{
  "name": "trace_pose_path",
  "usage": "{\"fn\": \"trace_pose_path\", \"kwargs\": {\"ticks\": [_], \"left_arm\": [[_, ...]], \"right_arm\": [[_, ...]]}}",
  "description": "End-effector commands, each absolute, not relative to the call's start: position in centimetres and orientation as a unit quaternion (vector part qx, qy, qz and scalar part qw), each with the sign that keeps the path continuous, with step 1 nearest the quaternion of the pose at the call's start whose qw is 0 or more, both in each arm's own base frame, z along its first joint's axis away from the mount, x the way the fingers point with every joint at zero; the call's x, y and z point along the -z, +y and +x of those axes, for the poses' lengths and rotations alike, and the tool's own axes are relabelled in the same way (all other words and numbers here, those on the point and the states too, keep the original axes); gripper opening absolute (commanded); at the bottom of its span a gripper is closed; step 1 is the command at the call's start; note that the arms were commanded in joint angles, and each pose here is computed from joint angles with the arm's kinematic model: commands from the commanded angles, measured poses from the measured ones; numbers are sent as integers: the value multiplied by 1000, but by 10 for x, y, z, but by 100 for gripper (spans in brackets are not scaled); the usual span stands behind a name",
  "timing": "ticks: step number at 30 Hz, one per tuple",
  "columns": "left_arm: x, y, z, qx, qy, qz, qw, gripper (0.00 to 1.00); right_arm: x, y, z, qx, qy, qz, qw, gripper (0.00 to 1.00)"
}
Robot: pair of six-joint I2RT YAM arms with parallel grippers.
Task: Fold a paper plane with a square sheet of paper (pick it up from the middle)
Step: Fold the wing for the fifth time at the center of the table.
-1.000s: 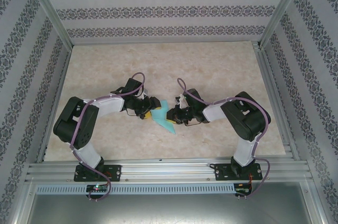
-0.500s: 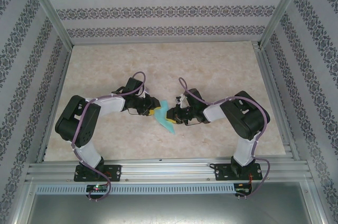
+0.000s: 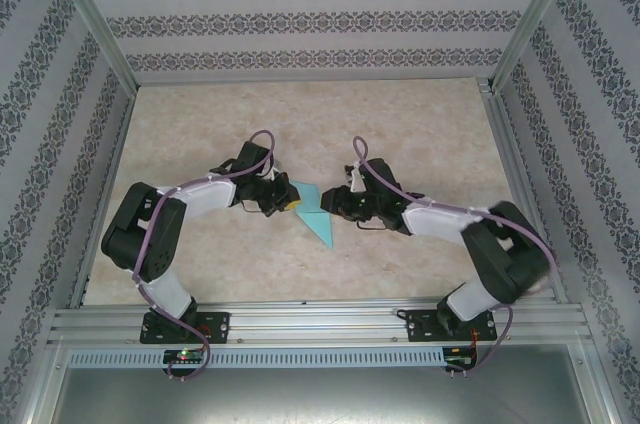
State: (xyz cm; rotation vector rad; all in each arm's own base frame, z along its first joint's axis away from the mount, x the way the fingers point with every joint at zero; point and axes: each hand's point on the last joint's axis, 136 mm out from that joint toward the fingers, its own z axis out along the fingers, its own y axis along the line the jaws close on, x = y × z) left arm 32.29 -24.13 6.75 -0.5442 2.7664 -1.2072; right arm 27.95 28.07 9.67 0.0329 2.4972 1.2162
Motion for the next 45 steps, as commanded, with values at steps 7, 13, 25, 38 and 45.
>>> {"fn": "trace_pose_path", "kwargs": {"ticks": [7, 13, 25, 38, 45], "left_arm": [[-76, -244, 322, 387, 905, -174, 38, 0], [-76, -243, 320, 385, 906, -174, 34, 0], [-77, -243, 319, 383, 907, -170, 33, 0], [-78, -242, 317, 380, 909, -169, 32, 0], [-78, -242, 318, 379, 909, -170, 33, 0]], "right_arm": [[-89, 269, 247, -169, 875, -250, 379, 40], [-75, 291, 226, -107, 839, -355, 399, 42], [-50, 320, 230, -6, 811, -414, 413, 42], [-38, 313, 232, 18, 817, -402, 414, 26], [-37, 310, 233, 24, 818, -398, 414, 16]]}}
